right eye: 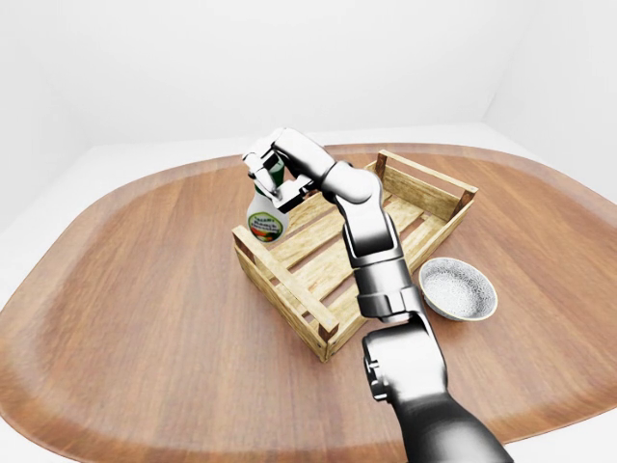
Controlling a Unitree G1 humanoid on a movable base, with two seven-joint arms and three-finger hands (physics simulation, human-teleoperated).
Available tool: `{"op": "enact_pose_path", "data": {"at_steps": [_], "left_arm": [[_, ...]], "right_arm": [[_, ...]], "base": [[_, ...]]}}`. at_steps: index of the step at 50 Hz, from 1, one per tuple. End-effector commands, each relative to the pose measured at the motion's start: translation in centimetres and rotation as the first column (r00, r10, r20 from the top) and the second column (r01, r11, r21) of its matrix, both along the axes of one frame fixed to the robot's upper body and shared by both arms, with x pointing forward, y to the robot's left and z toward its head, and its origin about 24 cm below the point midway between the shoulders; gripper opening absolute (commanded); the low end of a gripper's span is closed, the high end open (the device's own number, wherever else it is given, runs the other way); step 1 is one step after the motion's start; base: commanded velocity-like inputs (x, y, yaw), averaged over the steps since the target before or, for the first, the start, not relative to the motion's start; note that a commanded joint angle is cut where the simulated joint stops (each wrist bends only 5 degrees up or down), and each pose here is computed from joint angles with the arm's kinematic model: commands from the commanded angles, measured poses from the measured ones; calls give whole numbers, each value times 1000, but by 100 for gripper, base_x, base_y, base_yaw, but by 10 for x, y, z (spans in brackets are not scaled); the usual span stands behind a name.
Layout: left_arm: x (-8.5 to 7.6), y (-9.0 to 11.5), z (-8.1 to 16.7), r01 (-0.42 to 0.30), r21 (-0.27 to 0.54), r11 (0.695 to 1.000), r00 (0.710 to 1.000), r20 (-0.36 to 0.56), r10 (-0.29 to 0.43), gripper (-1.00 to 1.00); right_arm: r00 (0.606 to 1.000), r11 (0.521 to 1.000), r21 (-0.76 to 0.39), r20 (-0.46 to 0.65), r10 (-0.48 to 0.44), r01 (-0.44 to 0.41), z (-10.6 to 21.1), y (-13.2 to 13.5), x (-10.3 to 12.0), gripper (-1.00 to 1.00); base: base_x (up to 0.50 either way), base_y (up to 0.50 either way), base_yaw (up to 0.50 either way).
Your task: Pick up the salad dressing and put it in the tray.
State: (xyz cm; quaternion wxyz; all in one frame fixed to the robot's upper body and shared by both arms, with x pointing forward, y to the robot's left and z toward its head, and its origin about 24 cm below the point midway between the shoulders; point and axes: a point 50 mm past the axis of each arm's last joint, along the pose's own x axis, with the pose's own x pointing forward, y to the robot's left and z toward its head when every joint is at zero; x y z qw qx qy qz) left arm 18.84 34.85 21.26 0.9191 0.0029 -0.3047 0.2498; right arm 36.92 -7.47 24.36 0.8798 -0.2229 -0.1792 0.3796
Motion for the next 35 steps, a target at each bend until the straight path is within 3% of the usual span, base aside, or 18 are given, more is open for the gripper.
{"op": "enact_pose_path", "data": {"at_steps": [1,13,35], "left_arm": [[1,-1,-1,2,2,1000,1000,-6,-2,100],[5,-4,-4,12,4,1000,1000,-22,-12,100],[4,-5,-2,14,12,1000,1000,-14,-14,100]], "right_arm": [[995,994,-48,41,-93,95,0,-26,-1,-100],[986,988,-46,78,-147,150,-6,-49,-12,-100],[968,968,-36,22,-249,250,-17,-93,-11,-100]], "base": [[0,0,0],[0,0,0],[0,0,0]]}}
